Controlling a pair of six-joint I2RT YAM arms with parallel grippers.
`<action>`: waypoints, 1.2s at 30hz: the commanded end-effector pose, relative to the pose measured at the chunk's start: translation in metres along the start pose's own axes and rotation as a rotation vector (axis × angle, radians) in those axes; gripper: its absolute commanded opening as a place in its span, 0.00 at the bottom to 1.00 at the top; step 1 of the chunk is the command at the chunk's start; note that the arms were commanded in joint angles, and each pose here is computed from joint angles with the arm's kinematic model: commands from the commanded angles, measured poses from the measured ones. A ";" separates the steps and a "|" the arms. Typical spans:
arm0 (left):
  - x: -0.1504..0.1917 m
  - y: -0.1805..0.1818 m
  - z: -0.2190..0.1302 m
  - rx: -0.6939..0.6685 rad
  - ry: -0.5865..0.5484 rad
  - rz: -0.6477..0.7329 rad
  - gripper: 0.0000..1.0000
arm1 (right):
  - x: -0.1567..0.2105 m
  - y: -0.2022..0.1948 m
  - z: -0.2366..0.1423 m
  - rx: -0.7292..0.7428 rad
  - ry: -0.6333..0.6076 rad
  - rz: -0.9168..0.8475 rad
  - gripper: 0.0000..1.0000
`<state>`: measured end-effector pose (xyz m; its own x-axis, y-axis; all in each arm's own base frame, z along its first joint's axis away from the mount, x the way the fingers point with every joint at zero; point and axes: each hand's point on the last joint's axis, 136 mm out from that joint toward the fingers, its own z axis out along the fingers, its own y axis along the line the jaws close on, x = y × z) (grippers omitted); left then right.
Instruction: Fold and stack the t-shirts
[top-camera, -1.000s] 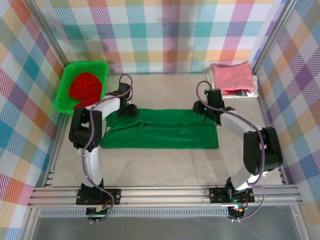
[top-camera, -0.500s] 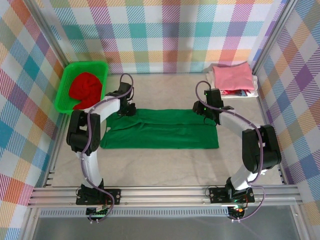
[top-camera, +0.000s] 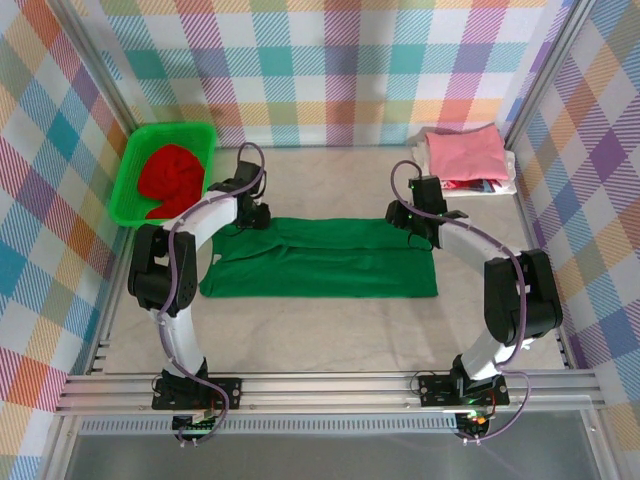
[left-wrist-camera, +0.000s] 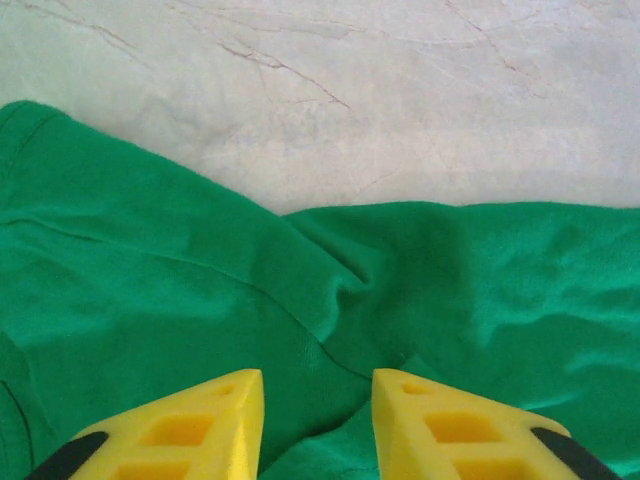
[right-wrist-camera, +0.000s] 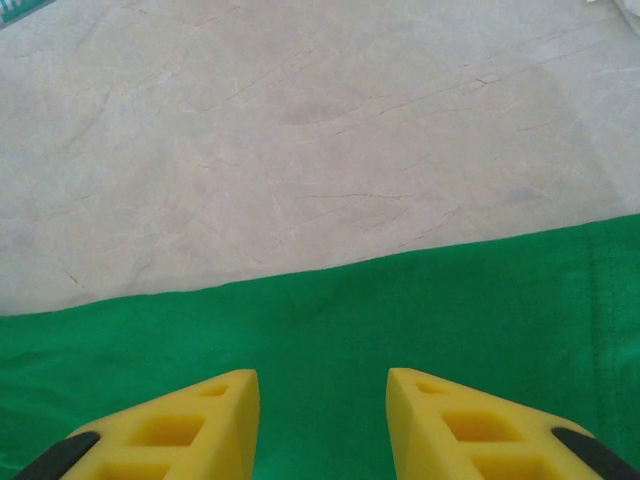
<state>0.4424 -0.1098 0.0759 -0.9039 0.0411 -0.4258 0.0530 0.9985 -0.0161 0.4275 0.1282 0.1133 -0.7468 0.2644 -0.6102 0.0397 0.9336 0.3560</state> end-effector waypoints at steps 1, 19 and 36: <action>0.017 -0.006 0.015 0.008 0.080 0.026 0.37 | -0.009 0.004 -0.001 0.000 -0.012 -0.016 0.39; 0.018 0.006 -0.019 -0.039 0.030 -0.033 0.00 | -0.007 0.000 0.003 0.019 -0.005 -0.016 0.40; 0.043 0.007 -0.023 -0.024 0.074 -0.042 0.48 | -0.005 0.001 0.008 0.013 0.011 -0.018 0.40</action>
<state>0.4031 -0.0929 0.0861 -0.9209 -0.0143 -0.3895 -0.0172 0.9998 0.0040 0.4319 0.1267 0.1042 -0.7582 0.2549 -0.6001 0.0521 0.9411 0.3340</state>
